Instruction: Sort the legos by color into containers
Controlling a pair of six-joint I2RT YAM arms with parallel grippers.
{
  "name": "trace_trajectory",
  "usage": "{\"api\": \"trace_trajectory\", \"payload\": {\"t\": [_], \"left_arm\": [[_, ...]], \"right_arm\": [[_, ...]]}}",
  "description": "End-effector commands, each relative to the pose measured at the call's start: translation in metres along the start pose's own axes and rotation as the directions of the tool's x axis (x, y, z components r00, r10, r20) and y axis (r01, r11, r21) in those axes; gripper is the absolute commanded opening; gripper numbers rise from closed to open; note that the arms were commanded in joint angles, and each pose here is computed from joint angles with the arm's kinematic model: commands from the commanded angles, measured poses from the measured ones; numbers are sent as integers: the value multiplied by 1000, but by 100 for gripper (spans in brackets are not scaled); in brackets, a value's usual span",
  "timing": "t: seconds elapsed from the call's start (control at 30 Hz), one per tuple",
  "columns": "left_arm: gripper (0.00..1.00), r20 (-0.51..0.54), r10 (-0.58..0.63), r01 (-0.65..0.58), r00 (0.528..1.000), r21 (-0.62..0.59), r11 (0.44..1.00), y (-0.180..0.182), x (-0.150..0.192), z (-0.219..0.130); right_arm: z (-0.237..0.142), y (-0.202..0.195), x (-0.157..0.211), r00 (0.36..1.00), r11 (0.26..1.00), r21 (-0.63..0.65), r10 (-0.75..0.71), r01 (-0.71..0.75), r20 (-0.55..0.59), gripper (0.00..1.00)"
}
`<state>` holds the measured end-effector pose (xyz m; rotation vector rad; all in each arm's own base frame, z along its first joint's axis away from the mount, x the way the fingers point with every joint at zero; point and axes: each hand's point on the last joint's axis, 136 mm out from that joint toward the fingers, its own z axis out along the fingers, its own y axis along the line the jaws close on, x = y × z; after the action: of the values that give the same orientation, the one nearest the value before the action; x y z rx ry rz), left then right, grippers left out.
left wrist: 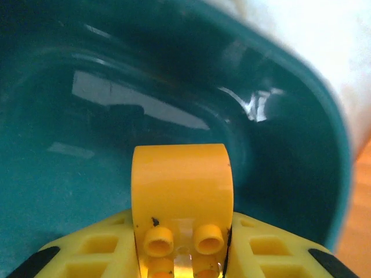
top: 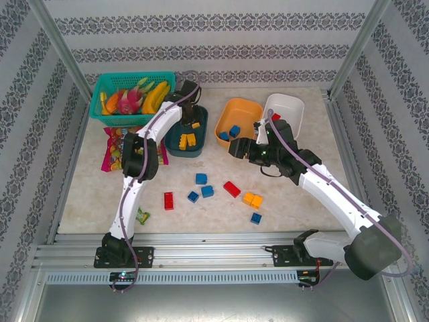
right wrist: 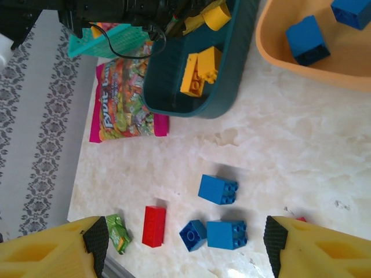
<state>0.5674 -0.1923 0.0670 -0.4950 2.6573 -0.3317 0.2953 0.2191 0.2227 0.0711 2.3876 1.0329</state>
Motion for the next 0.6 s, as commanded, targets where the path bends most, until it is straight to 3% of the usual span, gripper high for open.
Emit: {"api": "trace_trajectory", "payload": {"t": [0.0,0.1,0.27,0.43,0.57], "left_arm": [[37,-29,9,-9,1000,15,1000,1,2,2],[46,-34,5,-5,999,-9,1000,6,3,4],[59,-8,-3,3,1000,-16,1000,3,-3,-16],[63,63,-9,7,998,31,999,-14,-19,-60],[66,135,-2,-6,991,60,998,-26,-27,-107]], "right_arm": [[-4,2,4,1000,1000,26,12,-11,-22,74],[-6,-7,9,999,997,70,23,-20,-37,73],[-23,-43,26,995,961,272,66,-44,-70,73],[-45,-67,49,985,909,415,103,-38,-135,72],[-50,-65,58,982,896,444,56,29,-178,72]]}}
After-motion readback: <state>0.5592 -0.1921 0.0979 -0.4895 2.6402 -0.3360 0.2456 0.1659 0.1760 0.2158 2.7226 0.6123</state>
